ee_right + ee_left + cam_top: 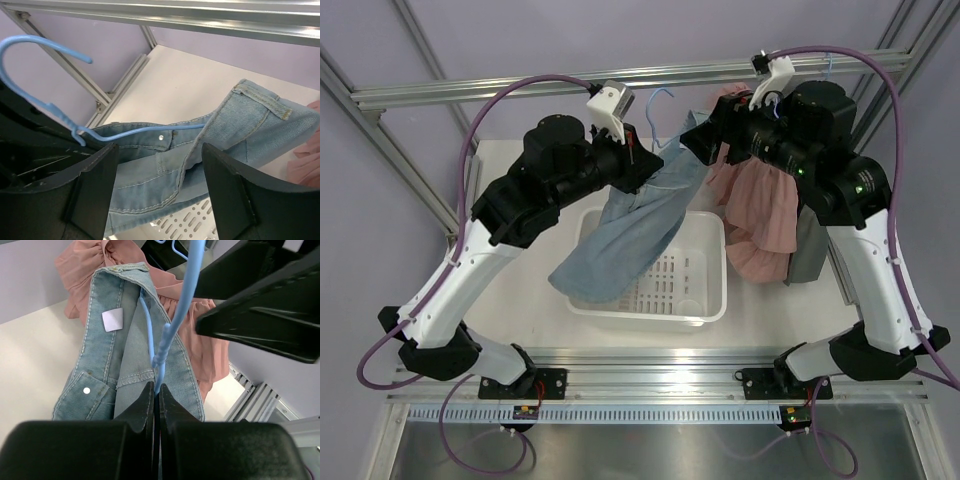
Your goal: Remove the skirt from the hanger
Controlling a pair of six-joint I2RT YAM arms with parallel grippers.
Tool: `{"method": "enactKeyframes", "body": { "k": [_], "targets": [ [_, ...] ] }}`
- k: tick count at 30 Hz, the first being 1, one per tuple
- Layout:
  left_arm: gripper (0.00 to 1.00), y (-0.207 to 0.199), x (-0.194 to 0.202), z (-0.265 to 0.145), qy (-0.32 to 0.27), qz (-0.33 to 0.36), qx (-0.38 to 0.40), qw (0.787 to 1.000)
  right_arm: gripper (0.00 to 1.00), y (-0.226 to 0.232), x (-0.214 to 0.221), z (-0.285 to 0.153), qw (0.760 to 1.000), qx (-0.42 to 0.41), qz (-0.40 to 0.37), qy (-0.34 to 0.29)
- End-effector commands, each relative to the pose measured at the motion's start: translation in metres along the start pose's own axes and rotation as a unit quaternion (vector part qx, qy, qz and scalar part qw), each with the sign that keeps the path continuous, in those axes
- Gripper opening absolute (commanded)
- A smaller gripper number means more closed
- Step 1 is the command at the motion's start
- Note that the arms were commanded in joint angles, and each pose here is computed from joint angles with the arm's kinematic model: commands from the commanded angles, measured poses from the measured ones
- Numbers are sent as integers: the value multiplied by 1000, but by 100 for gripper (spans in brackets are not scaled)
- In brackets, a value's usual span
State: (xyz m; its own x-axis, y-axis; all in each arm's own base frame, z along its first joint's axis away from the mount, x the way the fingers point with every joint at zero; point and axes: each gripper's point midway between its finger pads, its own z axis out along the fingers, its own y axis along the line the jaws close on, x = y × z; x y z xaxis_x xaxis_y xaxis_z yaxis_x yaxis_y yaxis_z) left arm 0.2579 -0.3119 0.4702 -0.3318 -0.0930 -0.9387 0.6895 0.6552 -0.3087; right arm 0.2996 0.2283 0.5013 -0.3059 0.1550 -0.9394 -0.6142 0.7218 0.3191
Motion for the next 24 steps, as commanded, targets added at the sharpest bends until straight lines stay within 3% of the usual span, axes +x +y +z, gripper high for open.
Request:
{"method": "enactKeyframes", "body": {
  "k": [1, 6, 12, 17, 20, 24],
  "targets": [
    [0, -18, -36, -19, -62, -4, 33, 998, 74, -16, -3, 7, 998, 58, -14, -19],
    [0, -20, -35, -24, -61, -6, 37, 997, 68, -36, 11, 16, 995, 99, -32, 0],
    [0, -20, -33, -36, -62, -7, 40, 997, 51, -49, 10, 31, 991, 121, -50, 1],
    [0, -17, -26, -50, -61, -4, 35, 997, 0, -56, 2, 35, 989, 133, -67, -8],
    [0, -15, -15, -56, -53, 3, 40, 998, 0, -62, -6, 37, 988, 137, -72, -15],
    [0, -11, 0, -76, -33, 21, 38, 999, 0, -93, -49, 21, 980, 172, -67, -68]
  ]
}}
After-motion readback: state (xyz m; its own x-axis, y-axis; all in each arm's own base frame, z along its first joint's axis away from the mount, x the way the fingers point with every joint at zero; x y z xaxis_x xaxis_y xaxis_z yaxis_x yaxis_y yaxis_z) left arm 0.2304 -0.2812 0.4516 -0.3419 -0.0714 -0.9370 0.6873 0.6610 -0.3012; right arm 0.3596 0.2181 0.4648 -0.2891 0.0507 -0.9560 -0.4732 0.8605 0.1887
